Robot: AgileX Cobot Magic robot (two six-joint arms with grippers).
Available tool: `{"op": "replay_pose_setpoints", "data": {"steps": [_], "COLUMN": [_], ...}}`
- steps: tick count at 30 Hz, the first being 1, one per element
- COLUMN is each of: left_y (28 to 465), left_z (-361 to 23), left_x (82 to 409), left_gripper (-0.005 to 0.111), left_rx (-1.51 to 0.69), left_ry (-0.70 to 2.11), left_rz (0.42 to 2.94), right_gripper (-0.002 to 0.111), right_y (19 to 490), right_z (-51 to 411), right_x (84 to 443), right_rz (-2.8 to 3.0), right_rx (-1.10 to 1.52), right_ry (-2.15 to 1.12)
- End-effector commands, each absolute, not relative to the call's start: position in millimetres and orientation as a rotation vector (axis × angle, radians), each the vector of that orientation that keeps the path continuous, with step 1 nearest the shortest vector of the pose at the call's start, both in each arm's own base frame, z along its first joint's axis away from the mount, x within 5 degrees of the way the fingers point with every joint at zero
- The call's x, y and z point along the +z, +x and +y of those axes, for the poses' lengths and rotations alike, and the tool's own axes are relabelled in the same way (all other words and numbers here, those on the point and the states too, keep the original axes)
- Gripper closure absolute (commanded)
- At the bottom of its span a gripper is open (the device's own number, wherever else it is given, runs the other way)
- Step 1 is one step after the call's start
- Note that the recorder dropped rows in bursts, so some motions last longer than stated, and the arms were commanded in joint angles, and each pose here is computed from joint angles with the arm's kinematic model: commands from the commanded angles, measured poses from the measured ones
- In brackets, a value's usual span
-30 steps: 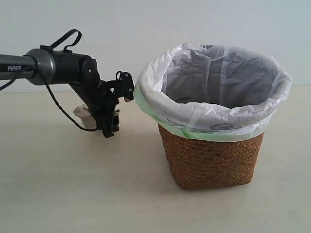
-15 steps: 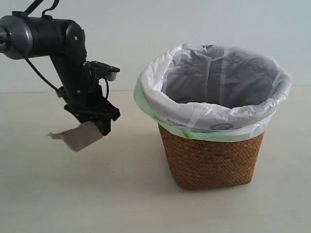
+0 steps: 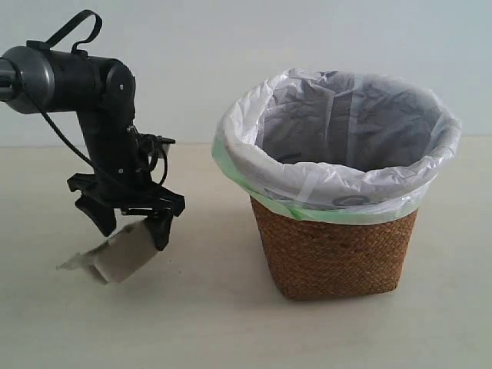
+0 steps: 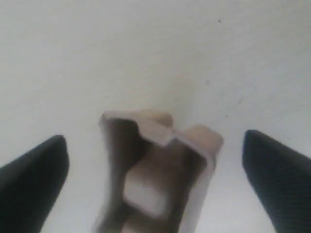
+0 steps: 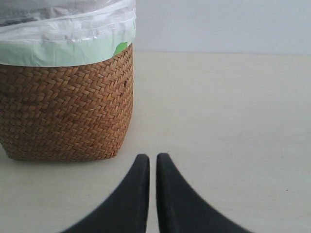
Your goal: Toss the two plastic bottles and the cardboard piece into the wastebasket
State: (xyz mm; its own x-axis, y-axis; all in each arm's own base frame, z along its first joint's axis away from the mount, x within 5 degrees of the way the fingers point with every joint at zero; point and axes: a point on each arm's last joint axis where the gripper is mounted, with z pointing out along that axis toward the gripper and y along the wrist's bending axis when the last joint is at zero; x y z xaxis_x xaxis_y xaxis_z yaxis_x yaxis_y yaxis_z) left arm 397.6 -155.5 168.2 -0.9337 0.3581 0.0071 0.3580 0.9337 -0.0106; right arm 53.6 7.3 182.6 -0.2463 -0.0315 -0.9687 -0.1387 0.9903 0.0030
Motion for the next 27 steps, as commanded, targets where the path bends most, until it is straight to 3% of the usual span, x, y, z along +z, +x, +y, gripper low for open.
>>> {"op": "replay_pose_setpoints", "data": {"steps": [1,6,22,24,26,27], "left_y": [399.5,397.8,363.0,364.5,365.0,365.1], "left_z": [-151.3,-146.0,-141.2,-139.6,-139.6,-139.6], "left_x": [168.6,165.1,119.9,118.3,118.3,118.3], "left_gripper": [-0.001,0.000,0.001,0.008,0.023,0.037], "left_rx": [-0.063,-0.143,-0.045,-0.075,-0.077,-0.077], "left_ry": [-0.644,-0.797,-0.539,-0.536,-0.520,-0.521], "left_rz": [-3.089,-3.028,-2.935,-2.957,-2.965,-2.966], "right_gripper": [0.106,0.106,0.106,0.106,0.106,0.106], "right_y": [53.5,53.5,53.5,53.5,53.5,53.5], "right_z": [7.1,7.1,7.1,7.1,7.1,7.1], "right_x": [184.1,184.1,184.1,184.1,184.1,184.1], "right_rz": [1.801,1.801,1.801,1.801,1.801,1.801], "right_rx": [0.092,0.092,0.092,0.092,0.092,0.092], "right_ry": [-0.134,-0.134,-0.134,-0.134,-0.134,-0.134]}}
